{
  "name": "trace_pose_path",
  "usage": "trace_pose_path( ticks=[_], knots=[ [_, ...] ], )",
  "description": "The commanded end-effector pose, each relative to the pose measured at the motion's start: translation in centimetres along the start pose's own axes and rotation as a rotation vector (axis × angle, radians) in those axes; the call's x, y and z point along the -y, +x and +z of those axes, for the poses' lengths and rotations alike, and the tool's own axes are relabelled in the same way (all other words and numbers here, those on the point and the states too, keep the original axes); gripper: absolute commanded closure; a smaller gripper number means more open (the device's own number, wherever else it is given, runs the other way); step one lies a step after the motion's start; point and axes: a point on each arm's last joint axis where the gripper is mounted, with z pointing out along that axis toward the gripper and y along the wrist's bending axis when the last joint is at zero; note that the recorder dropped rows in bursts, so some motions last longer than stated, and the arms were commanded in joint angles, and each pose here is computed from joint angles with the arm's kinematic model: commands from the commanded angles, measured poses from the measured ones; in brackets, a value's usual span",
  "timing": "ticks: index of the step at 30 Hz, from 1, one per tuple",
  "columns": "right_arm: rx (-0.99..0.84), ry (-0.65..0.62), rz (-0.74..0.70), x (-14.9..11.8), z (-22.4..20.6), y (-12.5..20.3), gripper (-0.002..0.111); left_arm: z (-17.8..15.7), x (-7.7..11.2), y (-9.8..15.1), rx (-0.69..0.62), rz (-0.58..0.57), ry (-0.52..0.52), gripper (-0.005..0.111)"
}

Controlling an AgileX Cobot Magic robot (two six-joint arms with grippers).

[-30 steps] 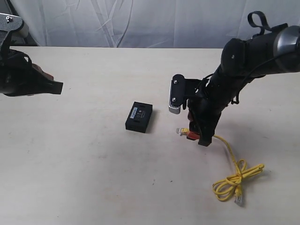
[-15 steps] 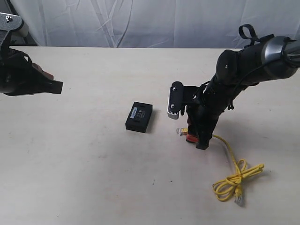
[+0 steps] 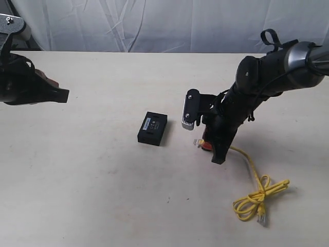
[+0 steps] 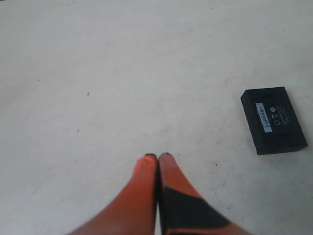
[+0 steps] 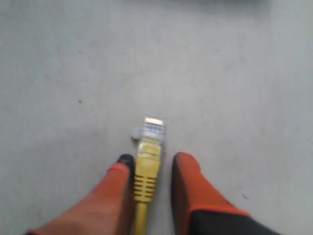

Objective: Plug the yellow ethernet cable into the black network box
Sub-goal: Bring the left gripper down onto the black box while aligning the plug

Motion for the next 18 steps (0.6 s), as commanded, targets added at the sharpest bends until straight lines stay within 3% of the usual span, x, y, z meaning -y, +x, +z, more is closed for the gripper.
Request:
trace_pose_path(
  ticks=[1,11,18],
  knots=[
    [-0.006,0.001,-0.008,0.1,0.3,0.2,0.108,0.0,0.1,-0.3,0.016,-0.010,0.003,0.107],
    [0.033,0.052,0.056,0.5,-1.5,-0.4,0.109,0.0,0.3,-0.3,0.016,-0.047,0.016,0.107],
    [0.039,0.065,0.028,0.7,-2.0,-0.2,0.109,0.8,0.6,0.0,-0.079,-0.052,0.062,0.107]
  ],
)
